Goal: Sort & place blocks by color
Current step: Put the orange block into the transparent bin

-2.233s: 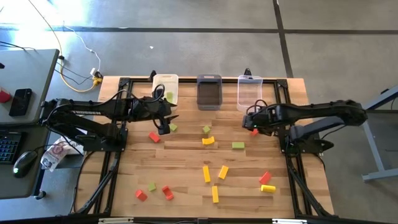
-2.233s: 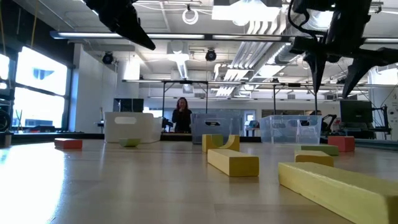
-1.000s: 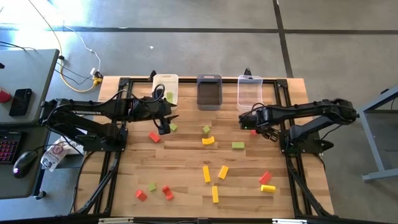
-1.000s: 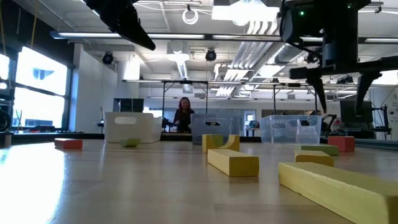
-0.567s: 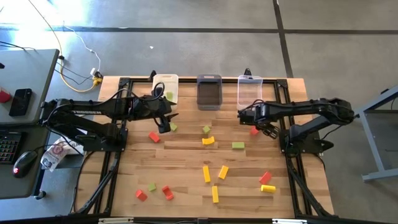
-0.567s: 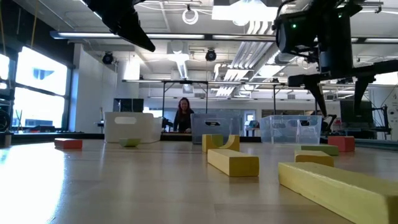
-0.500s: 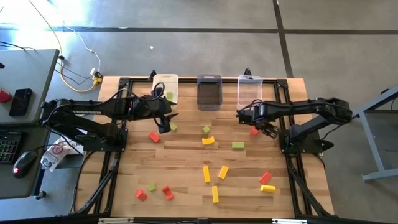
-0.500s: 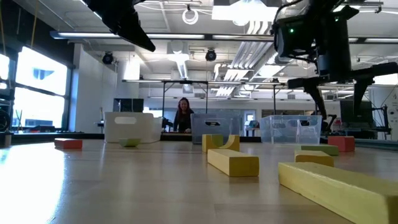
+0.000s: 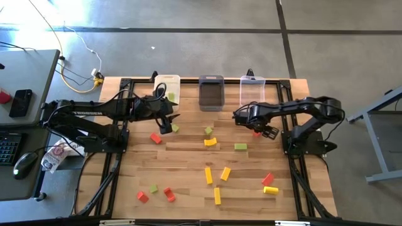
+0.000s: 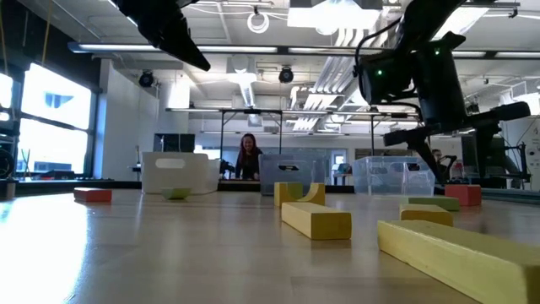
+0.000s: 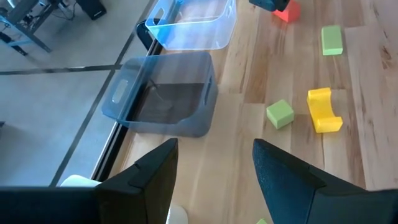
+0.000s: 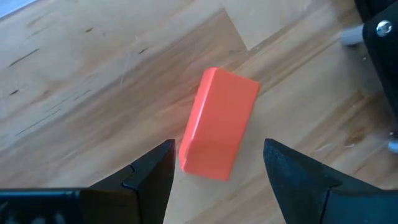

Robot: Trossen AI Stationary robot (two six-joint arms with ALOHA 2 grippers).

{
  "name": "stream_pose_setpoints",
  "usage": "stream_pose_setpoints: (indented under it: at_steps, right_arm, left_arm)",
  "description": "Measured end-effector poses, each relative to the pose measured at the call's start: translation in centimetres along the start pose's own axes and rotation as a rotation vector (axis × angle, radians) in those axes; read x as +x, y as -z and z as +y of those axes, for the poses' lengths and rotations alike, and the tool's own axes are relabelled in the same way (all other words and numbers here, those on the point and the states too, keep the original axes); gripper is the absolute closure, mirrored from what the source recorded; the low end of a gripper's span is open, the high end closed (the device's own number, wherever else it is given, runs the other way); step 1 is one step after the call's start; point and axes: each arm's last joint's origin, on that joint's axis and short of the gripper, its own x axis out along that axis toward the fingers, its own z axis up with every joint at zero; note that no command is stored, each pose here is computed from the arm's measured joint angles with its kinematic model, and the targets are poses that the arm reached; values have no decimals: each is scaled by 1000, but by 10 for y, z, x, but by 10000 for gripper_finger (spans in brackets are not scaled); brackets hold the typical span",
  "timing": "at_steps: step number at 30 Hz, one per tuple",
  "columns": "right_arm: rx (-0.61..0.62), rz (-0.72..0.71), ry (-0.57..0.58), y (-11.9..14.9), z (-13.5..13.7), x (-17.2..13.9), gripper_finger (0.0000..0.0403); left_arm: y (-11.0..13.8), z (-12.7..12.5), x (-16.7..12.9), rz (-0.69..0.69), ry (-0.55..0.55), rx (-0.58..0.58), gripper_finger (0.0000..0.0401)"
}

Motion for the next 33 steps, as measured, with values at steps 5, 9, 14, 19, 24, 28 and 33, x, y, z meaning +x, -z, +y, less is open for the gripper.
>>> stream_pose_setpoints:
  at_steps: [5, 9, 14, 19, 24, 28, 33]
  right_arm:
    - [5, 0, -3, 2, 4, 4, 171]
    - [14, -5, 8, 1, 7, 8, 171]
    - [-2, -14, 22, 2, 11, 14, 171]
    - [-41, 7, 57, 6, 17, 24, 171]
    - [-90, -11, 56, 7, 21, 28, 172]
    - [-97, -22, 68, 7, 20, 29, 197]
    - [-123, -28, 58, 7, 20, 29, 263]
  left_arm:
    - [0, 0, 0, 0, 0, 4, 206]
    - [0, 0, 0, 0, 0, 4, 206]
    - [0, 0, 0, 3, 1, 6, 206]
    - [0, 0, 0, 2, 0, 5, 206]
    - [0, 0, 0, 2, 0, 6, 206]
    - [0, 0, 0, 0, 0, 5, 206]
    - [0, 0, 0, -2, 0, 4, 206]
